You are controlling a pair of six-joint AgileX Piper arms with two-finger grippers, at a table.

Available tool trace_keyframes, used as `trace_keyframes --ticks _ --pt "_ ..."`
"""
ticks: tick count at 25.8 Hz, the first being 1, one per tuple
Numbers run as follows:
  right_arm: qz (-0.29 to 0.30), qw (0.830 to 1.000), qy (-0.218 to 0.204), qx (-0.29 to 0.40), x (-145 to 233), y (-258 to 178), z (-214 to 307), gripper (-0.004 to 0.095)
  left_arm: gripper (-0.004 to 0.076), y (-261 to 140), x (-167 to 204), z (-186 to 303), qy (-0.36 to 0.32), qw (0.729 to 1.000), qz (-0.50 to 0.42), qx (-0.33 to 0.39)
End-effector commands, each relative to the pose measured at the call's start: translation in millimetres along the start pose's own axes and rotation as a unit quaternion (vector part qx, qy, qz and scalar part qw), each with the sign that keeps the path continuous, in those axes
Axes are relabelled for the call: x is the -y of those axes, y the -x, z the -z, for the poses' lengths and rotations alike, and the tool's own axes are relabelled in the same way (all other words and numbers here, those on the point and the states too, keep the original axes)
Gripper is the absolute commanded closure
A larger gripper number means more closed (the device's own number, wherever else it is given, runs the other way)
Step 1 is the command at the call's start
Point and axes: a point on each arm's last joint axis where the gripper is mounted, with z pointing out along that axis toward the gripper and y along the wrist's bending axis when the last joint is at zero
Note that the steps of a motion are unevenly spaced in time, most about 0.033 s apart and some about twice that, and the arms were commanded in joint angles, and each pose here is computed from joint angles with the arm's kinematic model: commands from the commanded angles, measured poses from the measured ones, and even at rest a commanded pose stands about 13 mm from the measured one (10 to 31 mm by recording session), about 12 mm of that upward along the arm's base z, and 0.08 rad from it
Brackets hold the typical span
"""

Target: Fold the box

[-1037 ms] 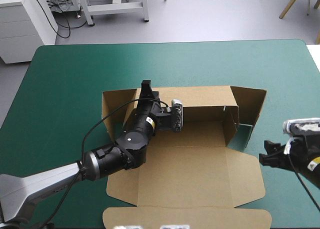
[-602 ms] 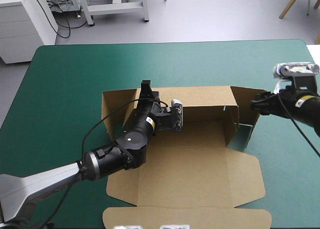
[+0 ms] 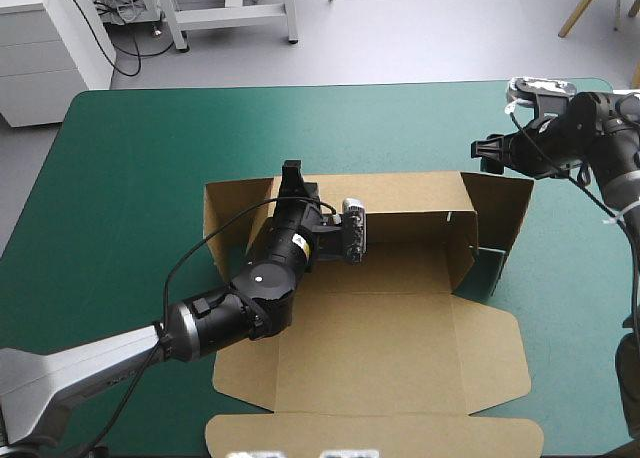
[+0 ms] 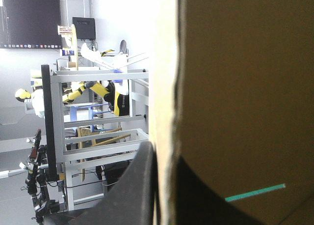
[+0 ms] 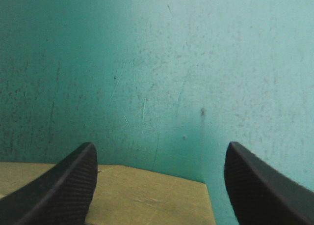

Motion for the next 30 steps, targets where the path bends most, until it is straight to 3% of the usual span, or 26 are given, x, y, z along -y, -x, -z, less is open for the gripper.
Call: trace_keyframes --ticks 1,5,11,15,22,30 --pt "0.002 1.0 0.0 0.016 0.5 4.4 17.5 0.0237 0.0734 6.0 -2.1 5.8 -0.01 0.999 0.034 0.023" --pt "0.005 0.999 0.002 -0.042 0.1 -6.3 18.6 0.0237 0.0734 4.8 -2.4 5.8 -0.008 0.999 0.042 0.016" --pt "0.02 0.997 0.053 -0.046 -9.2 -25.5 29.9 0.0237 0.0734 4.6 -2.4 5.8 -0.008 0.998 0.056 0.015" --pt "0.036 0.996 0.061 -0.05 -9.8 -43.2 32.0 0.0238 0.0734 4.6 -2.4 5.8 -0.008 0.998 0.056 0.015" --pt "0.064 0.996 0.062 -0.021 -8.2 -75.3 35.1 0.0237 0.0734 4.6 -2.4 5.8 -0.008 0.998 0.056 0.015" --pt "0.166 0.982 0.088 0.021 -9.7 -106.3 22.3 0.0237 0.0734 4.5 -2.5 5.8 -0.008 0.998 0.054 0.015"
